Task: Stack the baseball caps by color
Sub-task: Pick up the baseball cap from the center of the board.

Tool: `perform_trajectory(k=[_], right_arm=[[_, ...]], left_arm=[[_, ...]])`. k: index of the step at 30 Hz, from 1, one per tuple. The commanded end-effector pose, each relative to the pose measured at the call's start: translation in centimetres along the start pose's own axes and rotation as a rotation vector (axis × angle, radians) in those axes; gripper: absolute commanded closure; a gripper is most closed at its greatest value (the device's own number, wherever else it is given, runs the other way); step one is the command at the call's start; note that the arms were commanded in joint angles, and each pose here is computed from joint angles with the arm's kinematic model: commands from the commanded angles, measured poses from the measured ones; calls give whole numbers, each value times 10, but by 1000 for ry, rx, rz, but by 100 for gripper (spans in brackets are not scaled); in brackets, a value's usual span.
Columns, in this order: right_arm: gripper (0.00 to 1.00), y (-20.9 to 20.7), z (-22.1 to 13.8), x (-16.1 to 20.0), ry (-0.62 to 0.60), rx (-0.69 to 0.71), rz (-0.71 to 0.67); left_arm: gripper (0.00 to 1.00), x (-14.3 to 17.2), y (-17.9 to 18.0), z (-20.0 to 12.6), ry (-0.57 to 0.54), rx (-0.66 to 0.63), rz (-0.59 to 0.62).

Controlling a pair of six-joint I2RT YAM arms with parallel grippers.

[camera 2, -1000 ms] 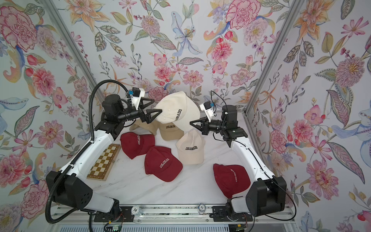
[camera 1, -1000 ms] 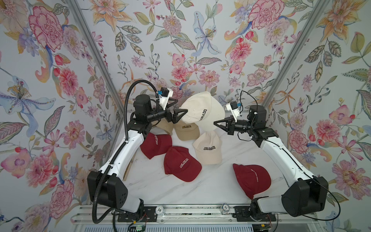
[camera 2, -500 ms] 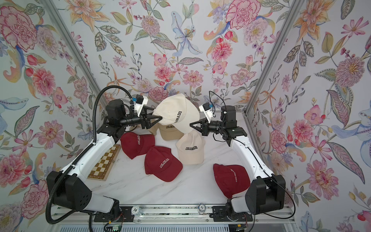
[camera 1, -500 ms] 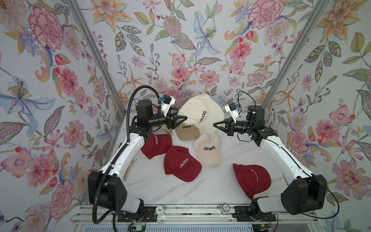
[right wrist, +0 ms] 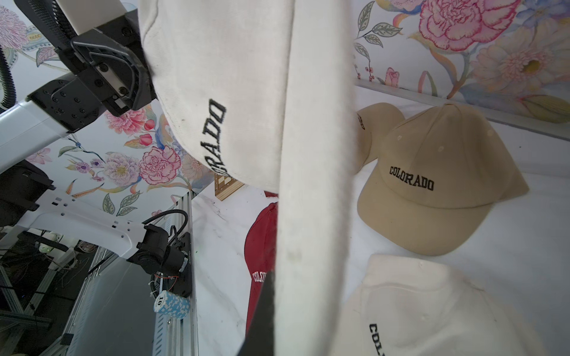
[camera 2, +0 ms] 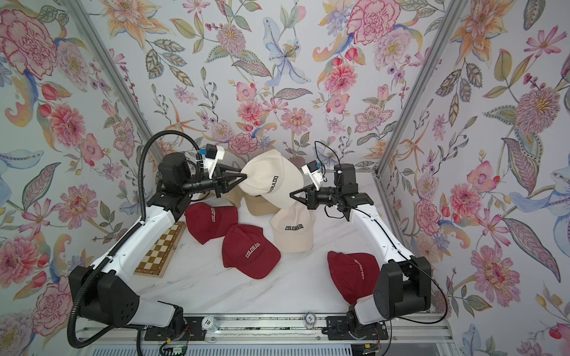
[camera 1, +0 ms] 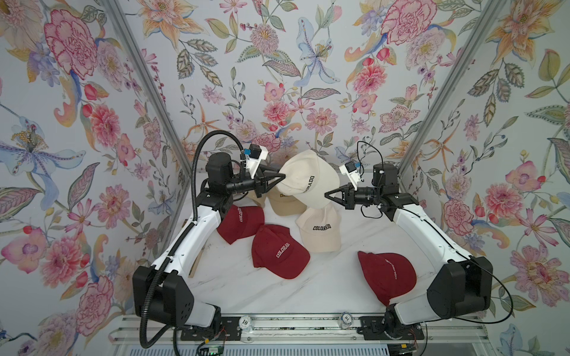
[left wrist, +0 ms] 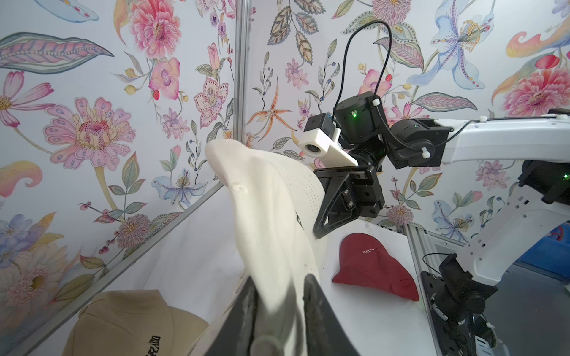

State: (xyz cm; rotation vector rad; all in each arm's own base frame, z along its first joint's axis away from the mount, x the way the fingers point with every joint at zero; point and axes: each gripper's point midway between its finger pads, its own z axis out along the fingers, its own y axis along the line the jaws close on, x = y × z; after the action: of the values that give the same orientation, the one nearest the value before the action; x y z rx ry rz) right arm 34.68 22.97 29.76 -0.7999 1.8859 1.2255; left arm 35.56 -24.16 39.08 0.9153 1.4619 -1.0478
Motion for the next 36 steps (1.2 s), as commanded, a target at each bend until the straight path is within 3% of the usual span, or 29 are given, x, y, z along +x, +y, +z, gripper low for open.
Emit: perform_trajectory(k=[1, 4, 9, 14, 15, 16, 19, 24, 28, 36], right_arm=[[100, -6, -6, -10, -16, 28, -5], [100, -12, -8, -9, -18, 39, 16], [100, -21, -5, -6, -13, 50, 45], [100, -24, -3, -6, -26, 48, 60], [97, -24, -4, -7, -30, 56, 55], [84, -26, -4, -8, -34, 72, 52], [65, -30, -7, -10, -42, 130, 29], [56, -36, -12, -12, -51, 215, -14], [37, -25, -12, -18, -60, 281, -122], [0, 13, -3, -46, -169, 373, -442]], left_arm=[[78, -6, -12, -4, -11, 22, 40], [83, -6, -13, -5, -8, 16, 43], [100, -9, -12, -5, -11, 7, 45], [100, -16, -7, -5, -26, -32, 38], [100, -17, -4, -5, -29, -47, 34], [100, -19, -1, -4, -29, -67, 26], [100, -22, 13, 3, 5, -150, 3], [100, -28, 27, 22, 54, -184, -53], [100, -17, 46, 40, 140, -248, -98], [100, -6, 40, 57, 303, -315, -95]])
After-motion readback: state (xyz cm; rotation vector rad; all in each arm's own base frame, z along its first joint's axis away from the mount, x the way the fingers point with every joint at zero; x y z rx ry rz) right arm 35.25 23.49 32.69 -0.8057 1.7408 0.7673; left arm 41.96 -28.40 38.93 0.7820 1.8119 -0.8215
